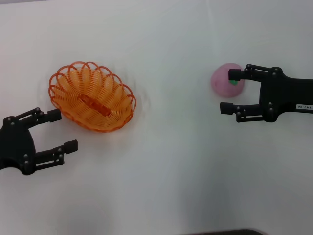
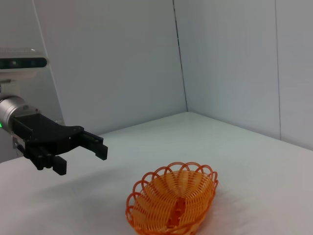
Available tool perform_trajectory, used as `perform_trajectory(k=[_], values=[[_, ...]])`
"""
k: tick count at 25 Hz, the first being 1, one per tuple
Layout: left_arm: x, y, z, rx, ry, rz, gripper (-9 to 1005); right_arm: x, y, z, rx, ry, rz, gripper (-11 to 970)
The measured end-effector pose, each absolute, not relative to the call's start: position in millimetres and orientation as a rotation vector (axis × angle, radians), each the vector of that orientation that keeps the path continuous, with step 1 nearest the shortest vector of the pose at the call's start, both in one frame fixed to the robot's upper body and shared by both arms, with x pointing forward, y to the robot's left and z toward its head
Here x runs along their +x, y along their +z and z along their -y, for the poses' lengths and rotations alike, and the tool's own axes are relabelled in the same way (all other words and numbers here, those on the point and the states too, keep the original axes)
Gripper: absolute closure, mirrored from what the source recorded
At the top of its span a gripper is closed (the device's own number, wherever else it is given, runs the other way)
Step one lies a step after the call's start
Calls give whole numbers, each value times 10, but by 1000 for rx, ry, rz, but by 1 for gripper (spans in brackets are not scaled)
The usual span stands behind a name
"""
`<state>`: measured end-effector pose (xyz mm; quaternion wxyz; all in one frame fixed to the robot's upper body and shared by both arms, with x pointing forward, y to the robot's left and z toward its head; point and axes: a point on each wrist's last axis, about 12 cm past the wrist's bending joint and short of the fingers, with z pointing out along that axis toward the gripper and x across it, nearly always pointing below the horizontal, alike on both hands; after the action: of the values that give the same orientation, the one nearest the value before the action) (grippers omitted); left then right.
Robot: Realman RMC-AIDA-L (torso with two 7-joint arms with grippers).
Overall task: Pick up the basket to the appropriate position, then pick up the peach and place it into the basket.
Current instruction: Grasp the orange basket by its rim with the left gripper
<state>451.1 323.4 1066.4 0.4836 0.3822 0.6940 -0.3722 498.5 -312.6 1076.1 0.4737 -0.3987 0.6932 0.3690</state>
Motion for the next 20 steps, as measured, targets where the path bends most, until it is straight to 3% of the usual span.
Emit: perform_trajectory(k=[20], values=[[4590, 10731, -3244, 898, -941, -1730, 172, 5008, 10773, 3115, -979, 902, -1693, 17]])
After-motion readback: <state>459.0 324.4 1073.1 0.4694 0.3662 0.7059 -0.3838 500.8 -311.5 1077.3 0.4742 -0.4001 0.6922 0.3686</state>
